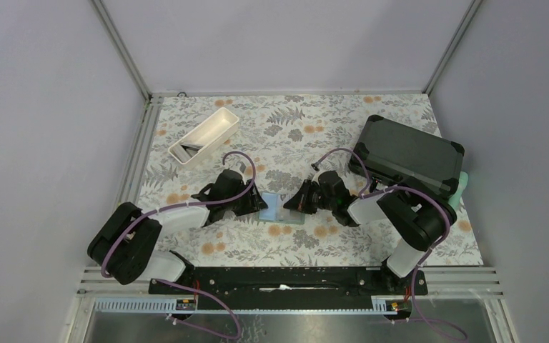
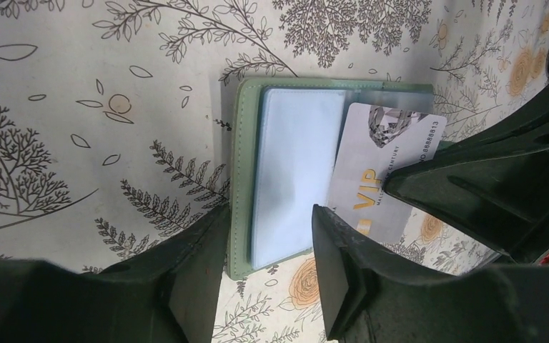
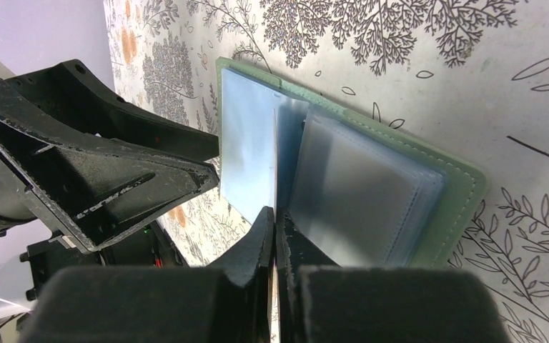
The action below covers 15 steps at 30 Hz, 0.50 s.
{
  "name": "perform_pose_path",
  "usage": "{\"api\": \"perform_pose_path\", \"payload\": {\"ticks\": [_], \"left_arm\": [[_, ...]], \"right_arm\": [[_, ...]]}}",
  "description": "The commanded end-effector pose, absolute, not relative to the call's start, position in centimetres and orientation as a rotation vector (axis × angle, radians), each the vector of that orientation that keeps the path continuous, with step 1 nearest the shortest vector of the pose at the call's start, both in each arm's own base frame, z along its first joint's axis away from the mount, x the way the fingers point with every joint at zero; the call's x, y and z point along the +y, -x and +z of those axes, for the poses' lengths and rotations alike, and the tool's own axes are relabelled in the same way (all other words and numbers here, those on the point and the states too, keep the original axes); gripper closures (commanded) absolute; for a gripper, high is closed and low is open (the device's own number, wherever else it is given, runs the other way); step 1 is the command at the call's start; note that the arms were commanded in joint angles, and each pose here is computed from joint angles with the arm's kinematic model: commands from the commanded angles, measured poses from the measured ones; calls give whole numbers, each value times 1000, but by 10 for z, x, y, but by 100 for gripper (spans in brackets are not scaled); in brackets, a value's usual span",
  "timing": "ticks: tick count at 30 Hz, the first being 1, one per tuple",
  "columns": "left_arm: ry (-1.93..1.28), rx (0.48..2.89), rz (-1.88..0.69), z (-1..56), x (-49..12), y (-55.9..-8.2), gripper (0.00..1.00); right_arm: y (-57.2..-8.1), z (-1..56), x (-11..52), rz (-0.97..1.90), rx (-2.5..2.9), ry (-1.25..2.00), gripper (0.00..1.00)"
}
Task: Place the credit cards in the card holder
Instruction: Insert the credit card into the card holder.
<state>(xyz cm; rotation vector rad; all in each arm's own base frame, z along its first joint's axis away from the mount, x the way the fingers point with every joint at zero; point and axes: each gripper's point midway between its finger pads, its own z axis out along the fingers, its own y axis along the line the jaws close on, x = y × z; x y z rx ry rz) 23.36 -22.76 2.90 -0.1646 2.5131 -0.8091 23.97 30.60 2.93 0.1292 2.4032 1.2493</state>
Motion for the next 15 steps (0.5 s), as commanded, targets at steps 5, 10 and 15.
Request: {"api": "perform_pose_path", "payload": {"ticks": [5,10,15], "left_arm": [[138,2496,-815,33,-232,-241,54],[137,2498,-821,32,-232,-240,56],[136,2500,-828,33,-233,-239,57]], "right_arm": [[-252,40,317,1326,2353,-179,100],[-254,40,316,1320,2349,-205,100],[-255,38,316,1323,2352,-225,100]]}}
